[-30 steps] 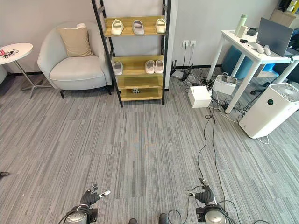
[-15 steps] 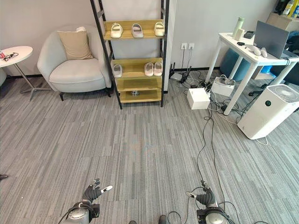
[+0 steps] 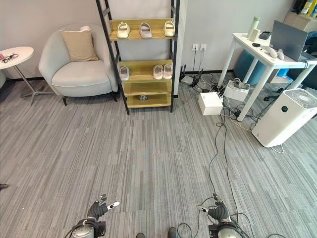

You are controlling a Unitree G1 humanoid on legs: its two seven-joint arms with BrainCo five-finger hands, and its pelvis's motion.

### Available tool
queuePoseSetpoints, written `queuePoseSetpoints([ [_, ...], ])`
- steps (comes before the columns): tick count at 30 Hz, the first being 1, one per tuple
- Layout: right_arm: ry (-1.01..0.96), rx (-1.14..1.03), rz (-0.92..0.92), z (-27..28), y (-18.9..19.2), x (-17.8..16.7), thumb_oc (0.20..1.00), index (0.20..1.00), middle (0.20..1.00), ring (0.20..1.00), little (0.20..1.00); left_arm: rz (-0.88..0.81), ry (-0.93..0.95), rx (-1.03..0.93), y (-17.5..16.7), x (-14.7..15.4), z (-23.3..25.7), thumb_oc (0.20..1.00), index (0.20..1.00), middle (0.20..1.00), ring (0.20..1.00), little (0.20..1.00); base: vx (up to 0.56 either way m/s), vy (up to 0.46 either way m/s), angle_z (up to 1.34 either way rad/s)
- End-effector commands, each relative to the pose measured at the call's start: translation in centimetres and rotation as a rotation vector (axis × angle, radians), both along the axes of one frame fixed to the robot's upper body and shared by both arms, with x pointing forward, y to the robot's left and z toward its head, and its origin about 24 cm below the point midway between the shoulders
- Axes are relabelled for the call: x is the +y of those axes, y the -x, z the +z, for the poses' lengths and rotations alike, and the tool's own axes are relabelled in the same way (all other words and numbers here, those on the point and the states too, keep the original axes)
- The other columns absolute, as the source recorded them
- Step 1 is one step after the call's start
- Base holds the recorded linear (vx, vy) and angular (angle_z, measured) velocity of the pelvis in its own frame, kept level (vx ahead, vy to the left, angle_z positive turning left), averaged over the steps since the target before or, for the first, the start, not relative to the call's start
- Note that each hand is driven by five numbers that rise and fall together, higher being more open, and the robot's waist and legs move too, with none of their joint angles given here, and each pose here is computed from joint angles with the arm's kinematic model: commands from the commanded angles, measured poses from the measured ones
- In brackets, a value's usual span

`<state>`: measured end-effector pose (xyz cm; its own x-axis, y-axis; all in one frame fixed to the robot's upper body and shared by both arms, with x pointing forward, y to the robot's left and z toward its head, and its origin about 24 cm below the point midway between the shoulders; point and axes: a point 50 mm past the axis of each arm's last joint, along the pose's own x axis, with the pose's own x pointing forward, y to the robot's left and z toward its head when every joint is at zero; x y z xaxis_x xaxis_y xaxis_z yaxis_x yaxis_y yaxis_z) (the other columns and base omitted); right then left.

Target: Arrange the slippers neatly on the shoe rack.

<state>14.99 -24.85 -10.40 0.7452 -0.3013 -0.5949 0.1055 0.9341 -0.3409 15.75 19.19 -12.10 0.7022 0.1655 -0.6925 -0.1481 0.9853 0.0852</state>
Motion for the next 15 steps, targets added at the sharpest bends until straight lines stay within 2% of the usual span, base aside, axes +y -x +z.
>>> queuePoseSetpoints([
  [1,0.000,-0.118,-0.011,1.7,-2.6,-0.2,1.000,1.000,1.000,1.000,1.000,-0.016,-0.004,-0.146,-3.4,0.0,2.1,1.000,1.000,1.000,1.000,1.000,0.04,0.062,0.02],
  [6,-0.002,-0.138,-0.001,2.0,-3.3,0.0,1.000,1.000,1.000,1.000,1.000,-0.021,-0.034,-0.165,-3.9,0.5,2.5,1.000,1.000,1.000,1.000,1.000,0.02,0.057,0.00],
  [11,0.000,-0.176,0.004,2.8,-4.1,0.0,1.000,1.000,1.000,1.000,1.000,0.035,-0.020,-0.253,-5.6,1.2,4.1,1.000,1.000,1.000,1.000,1.000,-0.03,0.134,-0.06],
  [15,-0.008,-0.152,-0.018,2.3,-3.5,-0.3,1.000,1.000,1.000,1.000,1.000,0.111,0.047,-0.238,-5.2,1.3,3.6,1.000,1.000,1.000,1.000,1.000,0.10,0.081,-0.02],
])
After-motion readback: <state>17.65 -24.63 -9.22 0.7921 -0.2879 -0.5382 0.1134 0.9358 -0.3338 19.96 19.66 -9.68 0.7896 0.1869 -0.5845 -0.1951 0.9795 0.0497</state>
